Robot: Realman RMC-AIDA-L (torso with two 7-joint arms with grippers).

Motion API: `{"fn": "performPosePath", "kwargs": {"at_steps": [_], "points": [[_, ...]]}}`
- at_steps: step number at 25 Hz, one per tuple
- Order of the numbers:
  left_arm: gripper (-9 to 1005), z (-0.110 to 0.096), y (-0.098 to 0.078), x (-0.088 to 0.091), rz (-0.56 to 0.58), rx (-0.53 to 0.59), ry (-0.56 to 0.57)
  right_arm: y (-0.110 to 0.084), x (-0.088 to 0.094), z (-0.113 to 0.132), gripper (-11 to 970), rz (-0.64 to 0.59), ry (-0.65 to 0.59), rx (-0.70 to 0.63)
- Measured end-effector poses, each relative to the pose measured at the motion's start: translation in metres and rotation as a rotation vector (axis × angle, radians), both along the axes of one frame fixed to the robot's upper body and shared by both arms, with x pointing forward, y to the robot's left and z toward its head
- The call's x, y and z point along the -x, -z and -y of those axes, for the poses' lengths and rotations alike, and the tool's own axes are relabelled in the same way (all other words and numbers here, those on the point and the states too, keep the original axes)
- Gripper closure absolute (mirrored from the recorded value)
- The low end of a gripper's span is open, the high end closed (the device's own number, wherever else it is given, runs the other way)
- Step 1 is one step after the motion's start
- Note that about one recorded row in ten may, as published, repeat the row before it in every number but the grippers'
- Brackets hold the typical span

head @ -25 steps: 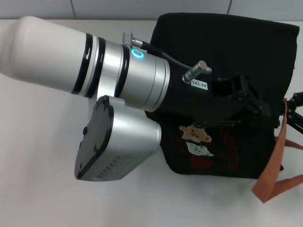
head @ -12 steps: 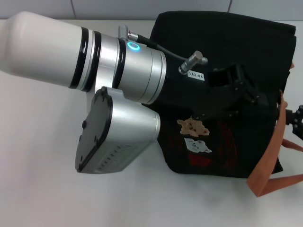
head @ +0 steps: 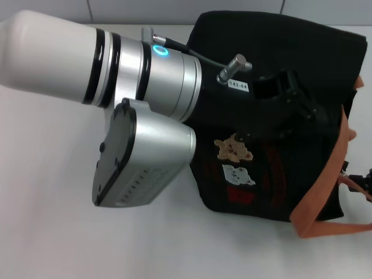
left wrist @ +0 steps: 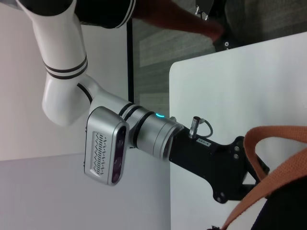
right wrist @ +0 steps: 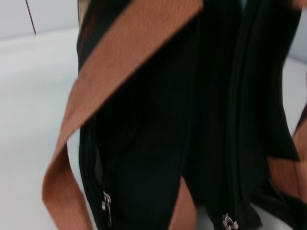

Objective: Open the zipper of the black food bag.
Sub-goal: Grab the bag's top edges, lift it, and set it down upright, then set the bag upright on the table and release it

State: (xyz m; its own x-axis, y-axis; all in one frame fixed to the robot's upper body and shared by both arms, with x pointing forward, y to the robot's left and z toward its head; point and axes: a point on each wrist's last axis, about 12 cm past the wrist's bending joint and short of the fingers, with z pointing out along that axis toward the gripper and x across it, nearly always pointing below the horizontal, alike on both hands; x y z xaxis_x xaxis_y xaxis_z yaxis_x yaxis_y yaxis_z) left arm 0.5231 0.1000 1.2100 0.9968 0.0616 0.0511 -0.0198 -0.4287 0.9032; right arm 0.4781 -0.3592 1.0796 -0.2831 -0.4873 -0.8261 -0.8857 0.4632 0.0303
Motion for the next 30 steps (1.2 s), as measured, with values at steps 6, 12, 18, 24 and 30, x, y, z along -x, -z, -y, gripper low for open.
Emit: {"fn": "performPosePath", "kwargs": {"at_steps": [6,12,18,24,30], "points": [[769,-0.005,-0.001,-0.005,-0.056,0.027,-0.048,-0.017,0.001,0.009,905,-0.023,0.092,-0.161],[766,-0.049,0.023,-0.025,-0.393,0.372,-0.243,-0.031,0.015,0.028,886,0.076,0.198,-0.366],[762,-0.115,0.085,-0.015,-0.614,0.722,-0.449,-0.026,0.020,0.032,674,0.109,0.249,-0.398],[759,-0.155,0.137,0.023,-0.701,0.934,-0.566,-0.024,0.017,0.028,442,0.123,0.238,-0.419],[756,-0.174,0.162,0.060,-0.816,1.040,-0.666,-0.027,0.007,0.021,217,0.139,0.219,-0.442]]}}
